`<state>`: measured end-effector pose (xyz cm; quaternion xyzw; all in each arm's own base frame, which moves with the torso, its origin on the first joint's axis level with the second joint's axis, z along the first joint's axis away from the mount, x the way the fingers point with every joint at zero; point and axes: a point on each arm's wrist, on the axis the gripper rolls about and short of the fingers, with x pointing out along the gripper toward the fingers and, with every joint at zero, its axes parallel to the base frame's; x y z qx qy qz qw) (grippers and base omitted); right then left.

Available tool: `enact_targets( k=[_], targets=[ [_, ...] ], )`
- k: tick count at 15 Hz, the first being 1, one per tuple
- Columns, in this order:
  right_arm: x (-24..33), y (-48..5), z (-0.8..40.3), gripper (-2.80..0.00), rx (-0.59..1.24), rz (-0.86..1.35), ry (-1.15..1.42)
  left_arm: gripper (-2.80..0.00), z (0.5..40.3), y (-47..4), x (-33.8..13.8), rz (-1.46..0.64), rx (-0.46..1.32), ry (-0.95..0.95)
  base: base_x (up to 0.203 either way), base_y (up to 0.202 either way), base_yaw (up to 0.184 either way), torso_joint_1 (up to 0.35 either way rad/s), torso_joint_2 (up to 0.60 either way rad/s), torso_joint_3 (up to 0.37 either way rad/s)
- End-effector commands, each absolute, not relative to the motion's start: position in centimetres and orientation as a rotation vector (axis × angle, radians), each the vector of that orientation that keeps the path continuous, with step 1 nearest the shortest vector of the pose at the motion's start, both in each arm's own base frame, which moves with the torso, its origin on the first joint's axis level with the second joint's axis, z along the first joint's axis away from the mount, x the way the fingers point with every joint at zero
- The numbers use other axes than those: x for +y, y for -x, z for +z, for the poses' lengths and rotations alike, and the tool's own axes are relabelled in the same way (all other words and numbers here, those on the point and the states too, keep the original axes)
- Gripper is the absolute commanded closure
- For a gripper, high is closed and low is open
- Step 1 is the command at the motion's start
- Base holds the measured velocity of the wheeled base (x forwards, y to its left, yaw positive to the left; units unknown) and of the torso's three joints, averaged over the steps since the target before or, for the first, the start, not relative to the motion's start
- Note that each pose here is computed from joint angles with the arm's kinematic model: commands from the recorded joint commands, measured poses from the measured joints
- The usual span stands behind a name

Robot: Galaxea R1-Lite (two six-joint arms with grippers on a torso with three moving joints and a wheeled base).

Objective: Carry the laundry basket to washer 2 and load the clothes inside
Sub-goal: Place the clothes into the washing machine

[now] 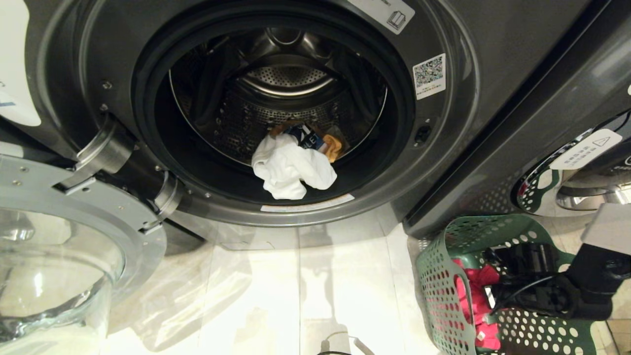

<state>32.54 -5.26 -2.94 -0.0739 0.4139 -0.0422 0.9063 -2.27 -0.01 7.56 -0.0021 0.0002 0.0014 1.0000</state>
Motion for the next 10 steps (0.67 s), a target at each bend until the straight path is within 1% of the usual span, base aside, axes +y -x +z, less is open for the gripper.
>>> enact_targets(
  k=[1, 3, 6, 10],
  targets=[
    [-4.6, -28.6, 1.6, 0.0, 0.793, -0.097, 0.162, 0.0, 7.6, 2.3, 0.0, 0.003, 0.002, 0.005, 0.0, 0.0, 0.0, 0.0, 0.0, 0.0],
    [-4.2, -25.5, 3.9, 0.0, 0.773, -0.141, 0.176, 0.0, 7.6, 2.3, 0.0, 0.003, 0.0, 0.005, 0.0, 0.0, 0.0, 0.0, 0.0, 0.0],
    [-4.1, -23.4, 7.6, 0.0, 0.698, -0.245, 0.21, 0.0, 7.6, 2.3, 0.0, 0.003, 0.0, 0.005, 0.0, 0.0, 0.0, 0.0, 0.0, 0.0],
    [-3.6, -20.2, 13.5, 0.0, 0.447, -0.33, 0.23, 0.0, 7.6, 2.3, 0.0, 0.003, 0.0, 0.005, 0.0, 0.0, 0.0, 0.0, 0.0, 0.0]
  ],
)
